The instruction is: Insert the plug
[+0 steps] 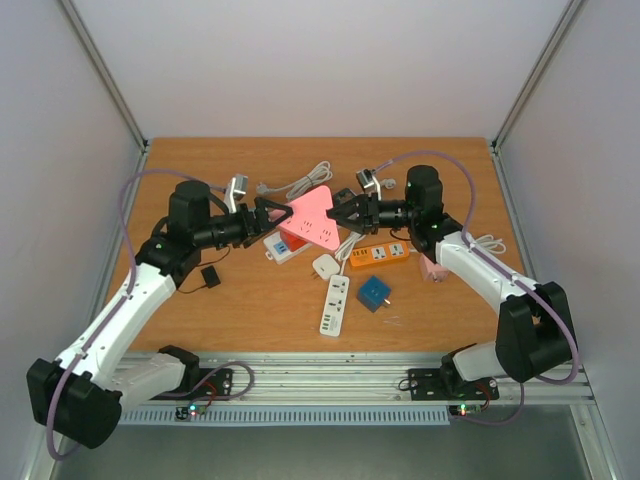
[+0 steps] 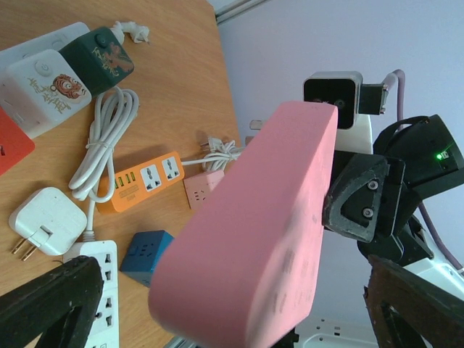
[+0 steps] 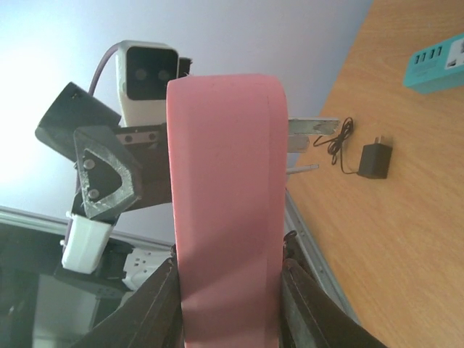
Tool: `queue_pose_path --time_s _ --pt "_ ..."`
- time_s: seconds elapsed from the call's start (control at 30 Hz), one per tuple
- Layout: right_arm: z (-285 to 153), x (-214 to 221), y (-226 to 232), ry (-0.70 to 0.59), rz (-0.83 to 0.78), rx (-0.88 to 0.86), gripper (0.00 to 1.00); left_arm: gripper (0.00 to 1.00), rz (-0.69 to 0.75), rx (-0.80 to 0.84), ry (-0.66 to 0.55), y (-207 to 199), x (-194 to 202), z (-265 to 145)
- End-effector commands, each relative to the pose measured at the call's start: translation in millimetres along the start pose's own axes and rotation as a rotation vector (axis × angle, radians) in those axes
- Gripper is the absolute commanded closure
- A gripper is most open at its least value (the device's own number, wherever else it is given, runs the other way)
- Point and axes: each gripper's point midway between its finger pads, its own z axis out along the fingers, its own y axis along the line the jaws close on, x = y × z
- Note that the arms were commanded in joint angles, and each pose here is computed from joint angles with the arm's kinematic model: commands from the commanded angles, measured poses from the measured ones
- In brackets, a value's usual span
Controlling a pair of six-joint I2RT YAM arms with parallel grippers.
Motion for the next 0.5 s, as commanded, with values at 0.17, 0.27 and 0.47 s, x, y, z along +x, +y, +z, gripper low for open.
queue_pose_path --time_s 0.17,0.27,0.47 --pt "0.5 3.3 40.6 0.078 -0.092 -0.107 0.9 0.07 0.053 0.093 0.05 -23.8 0.3 -0.1" --pt "-0.4 6.3 47.6 0.105 -0.11 -0.136 0.9 0.13 0.072 0.139 0.079 -34.4 4.2 -2.5" --pt "-2.4 10.2 57.7 0.136 -0.134 -0.175 0.9 0.41 0.065 0.171 0.124 -39.9 12.7 -5.6"
